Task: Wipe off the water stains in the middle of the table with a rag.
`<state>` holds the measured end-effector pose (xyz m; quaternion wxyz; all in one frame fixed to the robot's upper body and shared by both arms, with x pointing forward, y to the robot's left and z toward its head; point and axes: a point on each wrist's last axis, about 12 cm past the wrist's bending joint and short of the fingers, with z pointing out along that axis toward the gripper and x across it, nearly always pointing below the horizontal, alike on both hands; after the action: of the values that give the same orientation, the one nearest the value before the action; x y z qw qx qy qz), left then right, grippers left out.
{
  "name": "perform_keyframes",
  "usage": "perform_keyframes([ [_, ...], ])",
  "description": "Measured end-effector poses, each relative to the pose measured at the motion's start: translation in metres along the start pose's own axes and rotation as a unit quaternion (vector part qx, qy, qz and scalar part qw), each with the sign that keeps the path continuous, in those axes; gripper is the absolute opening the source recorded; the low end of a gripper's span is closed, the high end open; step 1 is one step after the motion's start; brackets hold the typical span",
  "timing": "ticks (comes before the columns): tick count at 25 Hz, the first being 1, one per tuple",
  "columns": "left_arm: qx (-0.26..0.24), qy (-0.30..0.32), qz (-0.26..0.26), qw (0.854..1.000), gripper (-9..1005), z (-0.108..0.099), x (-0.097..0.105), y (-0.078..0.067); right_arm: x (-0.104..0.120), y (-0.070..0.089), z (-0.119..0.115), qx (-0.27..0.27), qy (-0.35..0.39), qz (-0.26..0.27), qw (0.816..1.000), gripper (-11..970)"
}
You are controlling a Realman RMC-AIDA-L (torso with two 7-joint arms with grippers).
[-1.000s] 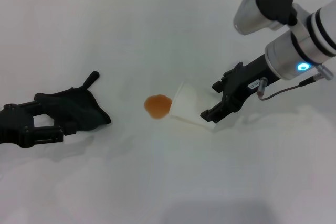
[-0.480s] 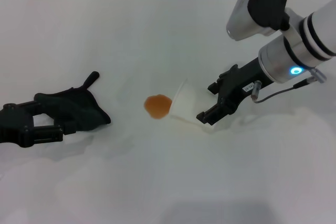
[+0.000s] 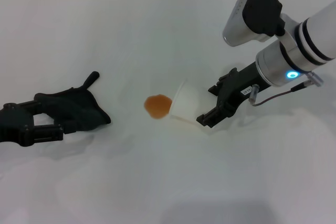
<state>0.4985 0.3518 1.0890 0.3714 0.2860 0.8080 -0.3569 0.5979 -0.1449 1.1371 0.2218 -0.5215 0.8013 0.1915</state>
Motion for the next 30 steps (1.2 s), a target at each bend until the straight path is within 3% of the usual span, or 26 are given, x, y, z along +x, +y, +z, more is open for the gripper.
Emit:
perform_keyframes([
  [26, 0.0, -0.001, 0.001, 1.0, 880, 0.0003, -0.0013, 0.0004, -0.0014, 0.0032, 0.0046, -0.001, -0.001, -0.006, 1.0, 854],
  [30, 0.0, -0.001, 0.001, 1.0, 880, 0.0003, -0.0013, 0.0004, -0.0018, 0.0035, 0.0046, -0.002, -0.002, -0.006, 1.0, 761],
])
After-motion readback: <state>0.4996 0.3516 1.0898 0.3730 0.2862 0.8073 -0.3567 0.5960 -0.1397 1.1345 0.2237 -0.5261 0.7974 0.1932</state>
